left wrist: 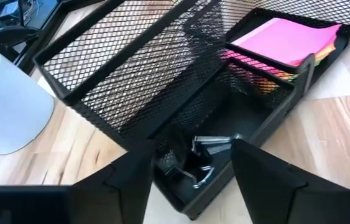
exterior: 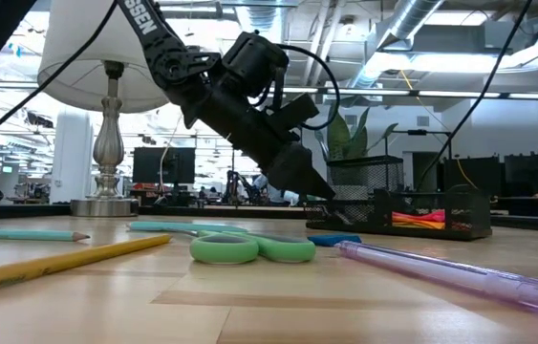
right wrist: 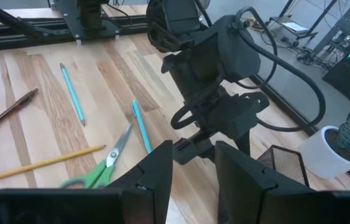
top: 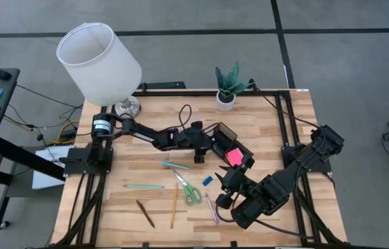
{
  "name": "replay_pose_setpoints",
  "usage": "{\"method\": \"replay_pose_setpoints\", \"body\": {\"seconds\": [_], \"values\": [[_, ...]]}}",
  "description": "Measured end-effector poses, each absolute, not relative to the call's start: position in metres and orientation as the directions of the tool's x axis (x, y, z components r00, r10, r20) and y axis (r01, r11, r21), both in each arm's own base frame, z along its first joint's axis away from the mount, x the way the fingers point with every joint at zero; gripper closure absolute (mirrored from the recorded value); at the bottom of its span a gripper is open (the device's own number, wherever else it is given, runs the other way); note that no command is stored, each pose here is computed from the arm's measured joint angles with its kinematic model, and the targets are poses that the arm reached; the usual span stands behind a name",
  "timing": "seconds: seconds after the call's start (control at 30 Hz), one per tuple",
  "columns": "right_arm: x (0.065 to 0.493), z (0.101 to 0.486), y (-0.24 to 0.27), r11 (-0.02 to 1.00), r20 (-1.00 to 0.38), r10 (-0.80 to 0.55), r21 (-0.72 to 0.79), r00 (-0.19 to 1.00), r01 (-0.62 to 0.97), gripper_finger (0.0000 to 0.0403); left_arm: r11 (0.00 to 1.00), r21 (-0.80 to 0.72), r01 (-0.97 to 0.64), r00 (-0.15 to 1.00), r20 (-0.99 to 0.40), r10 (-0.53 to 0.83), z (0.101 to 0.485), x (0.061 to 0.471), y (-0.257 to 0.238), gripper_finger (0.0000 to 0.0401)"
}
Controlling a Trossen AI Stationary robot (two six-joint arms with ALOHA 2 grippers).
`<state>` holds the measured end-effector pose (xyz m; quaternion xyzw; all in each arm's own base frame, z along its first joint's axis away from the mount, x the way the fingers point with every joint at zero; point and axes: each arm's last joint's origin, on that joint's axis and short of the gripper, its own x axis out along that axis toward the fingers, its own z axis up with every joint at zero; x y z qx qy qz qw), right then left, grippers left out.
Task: Pick and place office supplies into organizer
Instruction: Put the black binder clip into the desk organizer, then put the blue pen into the desk organizer
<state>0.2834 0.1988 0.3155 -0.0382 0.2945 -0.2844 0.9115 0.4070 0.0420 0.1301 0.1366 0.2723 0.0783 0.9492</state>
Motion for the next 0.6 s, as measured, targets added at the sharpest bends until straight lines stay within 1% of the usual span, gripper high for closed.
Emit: {"method": "replay_pose_setpoints", "body": {"seconds": [0.17,0.4,0.53,0.6], "values": [[0.284,0.316,0.198,0.833,-0.516,-0.543,-0.236,0.663,0.500,0.0289,0.952,0.299,-0.069,0.841,-0.495,0.217,0.130,0.407,0.039,0.0176],[0.284,0.316,0.198,0.833,-0.516,-0.543,-0.235,0.663,0.500,0.0289,0.952,0.305,-0.039,0.876,-0.448,0.179,0.148,0.422,0.020,0.0185],[0.283,0.315,0.199,0.837,-0.520,-0.538,-0.234,0.664,0.495,0.0289,0.952,0.305,0.003,0.866,-0.477,0.150,0.165,0.428,0.006,0.0193],[0.282,0.315,0.200,0.840,-0.522,-0.533,-0.233,0.666,0.490,0.0289,0.952,0.304,0.037,0.840,-0.526,0.135,0.176,0.427,-0.001,0.0198]]}}
